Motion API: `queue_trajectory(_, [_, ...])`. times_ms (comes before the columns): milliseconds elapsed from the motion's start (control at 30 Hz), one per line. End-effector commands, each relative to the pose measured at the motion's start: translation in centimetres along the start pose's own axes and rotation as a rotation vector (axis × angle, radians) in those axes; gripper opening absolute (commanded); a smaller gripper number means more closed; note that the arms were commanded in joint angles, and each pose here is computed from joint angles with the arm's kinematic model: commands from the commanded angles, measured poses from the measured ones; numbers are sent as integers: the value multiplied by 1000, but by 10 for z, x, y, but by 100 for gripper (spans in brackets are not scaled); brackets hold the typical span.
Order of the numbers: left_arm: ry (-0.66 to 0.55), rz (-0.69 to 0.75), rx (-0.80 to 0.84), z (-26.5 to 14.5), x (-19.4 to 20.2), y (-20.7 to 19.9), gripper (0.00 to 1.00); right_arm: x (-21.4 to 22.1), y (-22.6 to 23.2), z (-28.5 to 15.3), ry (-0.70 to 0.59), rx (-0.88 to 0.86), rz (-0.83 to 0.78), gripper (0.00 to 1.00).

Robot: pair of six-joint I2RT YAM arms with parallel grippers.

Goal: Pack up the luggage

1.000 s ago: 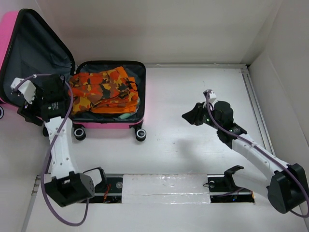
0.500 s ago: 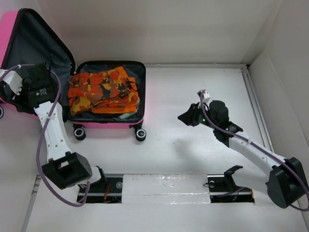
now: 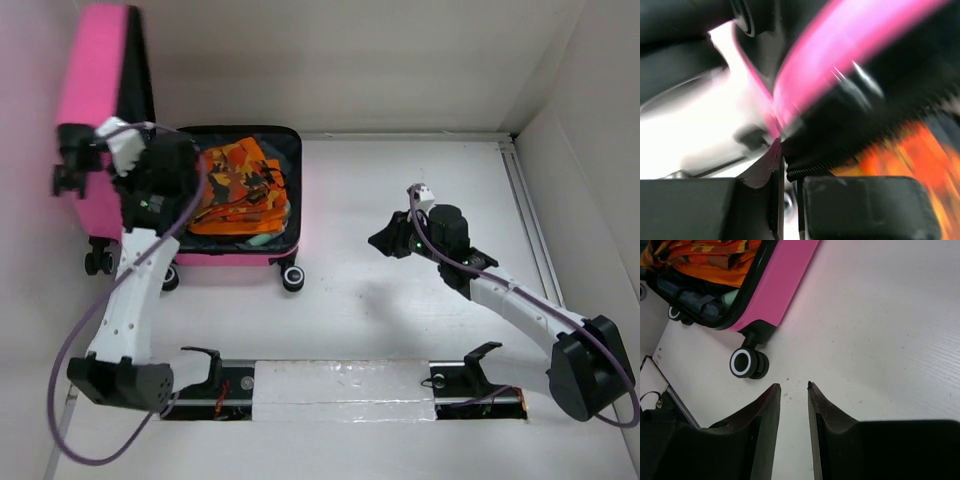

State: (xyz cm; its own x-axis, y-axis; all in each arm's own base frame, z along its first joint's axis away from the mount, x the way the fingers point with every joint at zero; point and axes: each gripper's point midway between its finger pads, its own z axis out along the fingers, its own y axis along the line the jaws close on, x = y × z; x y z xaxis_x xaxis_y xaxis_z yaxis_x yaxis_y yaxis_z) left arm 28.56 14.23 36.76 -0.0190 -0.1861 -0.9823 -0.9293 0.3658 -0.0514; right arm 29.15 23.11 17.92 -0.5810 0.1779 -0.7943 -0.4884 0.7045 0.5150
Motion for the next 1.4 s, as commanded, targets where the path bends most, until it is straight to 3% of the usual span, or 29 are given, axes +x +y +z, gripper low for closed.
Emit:
queue_trajectory(0, [31, -100, 315, -75, 0, -27, 0, -22, 2, 5, -53, 5, -24, 35])
queue_trajectory(67, [79, -57, 460, -98, 17, -42, 0, -16, -3, 9, -32, 15, -17, 36])
queue_trajectory(133, [157, 20, 746, -141, 44, -72, 0, -15, -4, 12, -25, 19, -5, 36])
queue_trajectory(200, [247, 134, 1073, -197, 73, -97, 32, -12, -10, 18, -10, 38, 2, 36])
queue_trajectory(300, [323, 308, 1366, -242, 103, -103, 75, -9, -16, 24, 2, 57, 8, 36])
queue_trajectory(367, [366, 429, 1580, -274, 121, -95, 90, -7, -20, 26, 5, 71, 11, 36])
queue_trajectory(400, [397, 471, 1660, -286, 130, -89, 90, -7, -20, 26, 5, 71, 11, 36])
queue_trajectory(433, [468, 502, 1819, -313, 136, -76, 100, -8, -21, 26, 0, 81, 10, 36])
queue_trajectory(500, [565, 582, 1936, -331, 146, -59, 100, -11, -23, 28, -5, 88, 10, 36])
queue_trajectory(567, [561, 538, 2050, -350, 128, -55, 100, -8, -23, 30, 2, 95, 18, 36])
queue_trajectory(600, [479, 462, 2084, -356, 106, -64, 100, -8, -24, 30, -2, 103, 18, 36])
queue_trajectory(667, [340, 327, 2077, -357, 66, -75, 100, -9, -26, 30, -8, 115, 18, 32])
queue_trajectory(767, [177, 72, 1756, -315, 2, -115, 100, -6, -32, 30, -7, 138, 20, 10])
queue_trajectory(800, [126, 13, 1518, -272, -18, -134, 95, -6, -32, 30, -7, 138, 20, 3])
queue_trajectory(833, [133, -31, 1404, -251, -26, -143, 80, -4, -28, 30, -3, 130, 17, 0])
queue_trajectory(867, [127, -45, 1309, -230, -33, -151, 50, -3, -27, 31, -2, 133, 3, 0])
queue_trajectory(900, [109, -64, 1147, -187, -44, -167, 36, -3, -27, 31, -2, 133, 2, 0])
queue_trajectory(1000, [192, -130, 977, -120, -41, -187, 3, -19, -22, 32, -36, 130, 4, 0])
queue_trajectory(1033, [211, -147, 891, -75, -40, -196, 0, -21, -22, 35, -44, 143, 0, 0])
queue_trajectory(1100, [238, -168, 809, -31, -34, -201, 0, -31, -21, 42, -56, 148, -2, 0])
queue_trajectory(1133, [258, -160, 730, 11, -27, -200, 0, -44, -20, 45, -73, 149, -2, 0])
queue_trajectory(1233, [278, -164, 602, 71, -15, -191, 0, -46, -25, 63, -48, 162, 4, 0])
queue_trajectory(1267, [309, -165, 524, 106, 1, -180, 0, -49, -26, 68, -46, 162, 5, 0])
queue_trajectory(1367, [389, -158, 441, 159, 39, -161, 0, -69, -21, 89, -62, 144, 9, 0])
